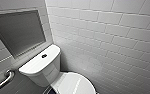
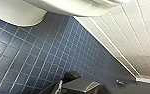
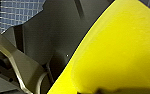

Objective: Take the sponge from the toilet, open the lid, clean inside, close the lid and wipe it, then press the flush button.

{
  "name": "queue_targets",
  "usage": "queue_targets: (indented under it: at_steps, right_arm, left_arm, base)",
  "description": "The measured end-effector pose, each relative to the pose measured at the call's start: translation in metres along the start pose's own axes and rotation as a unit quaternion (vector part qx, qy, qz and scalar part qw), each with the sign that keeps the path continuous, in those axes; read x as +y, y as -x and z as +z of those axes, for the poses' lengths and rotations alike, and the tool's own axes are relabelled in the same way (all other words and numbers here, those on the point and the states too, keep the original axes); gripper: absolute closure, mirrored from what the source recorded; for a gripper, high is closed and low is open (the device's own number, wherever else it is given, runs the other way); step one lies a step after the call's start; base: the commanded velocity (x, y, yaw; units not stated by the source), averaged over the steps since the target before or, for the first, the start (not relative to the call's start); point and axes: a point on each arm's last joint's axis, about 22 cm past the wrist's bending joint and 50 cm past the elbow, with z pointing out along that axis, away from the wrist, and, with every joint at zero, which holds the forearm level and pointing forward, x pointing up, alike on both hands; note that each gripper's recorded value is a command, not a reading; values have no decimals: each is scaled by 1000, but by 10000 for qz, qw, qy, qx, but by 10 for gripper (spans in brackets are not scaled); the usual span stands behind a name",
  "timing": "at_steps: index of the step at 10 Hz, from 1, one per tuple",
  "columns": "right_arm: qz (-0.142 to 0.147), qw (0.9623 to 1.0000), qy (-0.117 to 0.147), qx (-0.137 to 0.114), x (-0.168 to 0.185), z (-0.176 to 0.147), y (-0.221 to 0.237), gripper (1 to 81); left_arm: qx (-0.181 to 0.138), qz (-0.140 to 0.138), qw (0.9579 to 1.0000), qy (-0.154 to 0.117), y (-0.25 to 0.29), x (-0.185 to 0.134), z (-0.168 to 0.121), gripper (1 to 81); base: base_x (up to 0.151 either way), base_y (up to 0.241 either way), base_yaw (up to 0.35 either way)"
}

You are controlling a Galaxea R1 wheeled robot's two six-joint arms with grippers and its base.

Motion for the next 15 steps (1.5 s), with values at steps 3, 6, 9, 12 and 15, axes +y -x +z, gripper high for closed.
queue_targets:
  at_steps: [3, 6, 9, 12, 15]
  right_arm:
    - [198, 9997, -33, 121, -4, 14, 11, 811]
    - [183, 9997, -35, 151, -5, 15, 8, 811]
    - [198, 9997, 11, 157, -2, 16, 8, 811]
    - [185, 9997, 56, 172, 0, 20, 7, 811]
    - [154, 9996, 65, 221, 3, 26, 0, 811]
  left_arm:
    - [-152, 274, 9992, 260, -9, 27, 19, 10]
    - [-13, 275, 9990, 364, -21, 37, 17, 10]
    - [413, -496, 9966, 515, -59, 53, 17, 10]
    - [354, -524, 9957, 675, -55, 76, 28, 10]
    - [395, -538, 9958, 619, -58, 67, 28, 10]
  base:
    - [0, 0, 0]
    - [0, 0, 0]
    - [0, 0, 0]
    - [0, 0, 0]
    - [0, 0, 0]
